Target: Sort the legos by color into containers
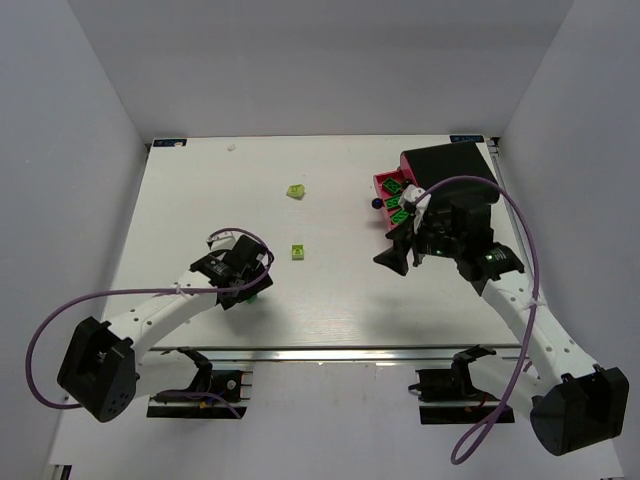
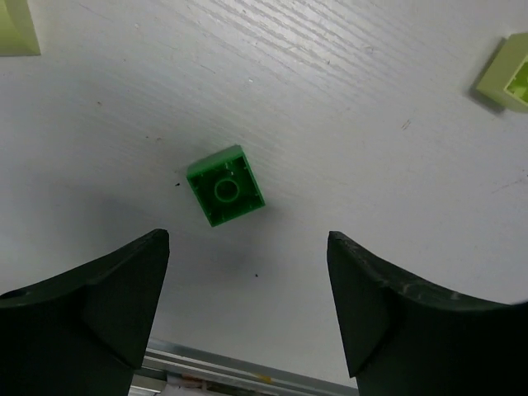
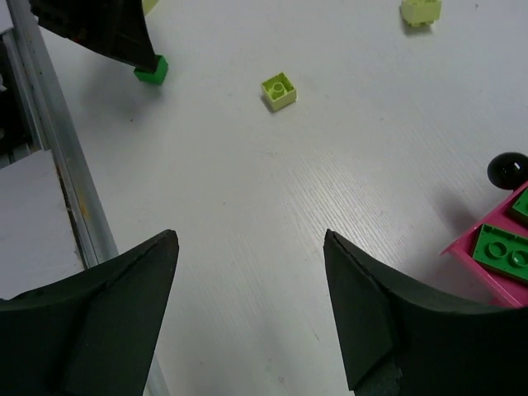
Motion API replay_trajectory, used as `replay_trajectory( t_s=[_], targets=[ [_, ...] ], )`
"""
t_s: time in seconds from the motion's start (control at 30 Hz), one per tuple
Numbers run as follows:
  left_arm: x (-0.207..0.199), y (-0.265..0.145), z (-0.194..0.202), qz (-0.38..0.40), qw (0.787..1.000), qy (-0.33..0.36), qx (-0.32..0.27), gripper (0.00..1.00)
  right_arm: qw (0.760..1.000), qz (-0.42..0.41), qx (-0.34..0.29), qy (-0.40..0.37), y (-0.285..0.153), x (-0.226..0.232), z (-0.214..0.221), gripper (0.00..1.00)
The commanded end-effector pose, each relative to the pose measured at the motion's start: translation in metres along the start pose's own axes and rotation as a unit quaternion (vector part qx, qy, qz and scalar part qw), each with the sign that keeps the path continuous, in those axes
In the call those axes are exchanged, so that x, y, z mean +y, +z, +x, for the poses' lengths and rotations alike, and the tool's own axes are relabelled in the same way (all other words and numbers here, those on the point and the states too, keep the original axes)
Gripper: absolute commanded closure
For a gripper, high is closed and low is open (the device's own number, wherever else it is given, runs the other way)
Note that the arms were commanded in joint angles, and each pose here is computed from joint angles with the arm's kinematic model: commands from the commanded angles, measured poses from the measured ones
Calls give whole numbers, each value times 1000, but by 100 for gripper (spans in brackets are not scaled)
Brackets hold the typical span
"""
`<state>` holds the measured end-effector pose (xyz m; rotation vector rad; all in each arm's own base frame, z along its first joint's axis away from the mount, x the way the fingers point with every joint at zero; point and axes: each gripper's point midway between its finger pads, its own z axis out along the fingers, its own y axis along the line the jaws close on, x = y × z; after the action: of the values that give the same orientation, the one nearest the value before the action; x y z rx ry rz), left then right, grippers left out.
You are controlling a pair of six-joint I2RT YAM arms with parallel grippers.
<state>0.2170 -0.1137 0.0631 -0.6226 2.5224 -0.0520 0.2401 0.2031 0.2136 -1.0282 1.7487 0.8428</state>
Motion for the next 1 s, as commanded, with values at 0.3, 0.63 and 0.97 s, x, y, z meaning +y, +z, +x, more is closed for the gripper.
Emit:
replay_trajectory(
  t_s=[0.3, 0.63, 0.97],
  targets=[
    [9, 39, 4, -54, 997, -45, 31, 23, 996, 12, -58, -63, -21, 11, -28, 26],
    [-7, 35, -11, -13, 998, -53, 33, 85, 996, 32, -62, -63, -25, 4, -28, 27],
    [-212, -80, -57, 437, 893, 101, 41, 100, 963, 250, -96, -8, -61, -66, -44, 100]
  ],
)
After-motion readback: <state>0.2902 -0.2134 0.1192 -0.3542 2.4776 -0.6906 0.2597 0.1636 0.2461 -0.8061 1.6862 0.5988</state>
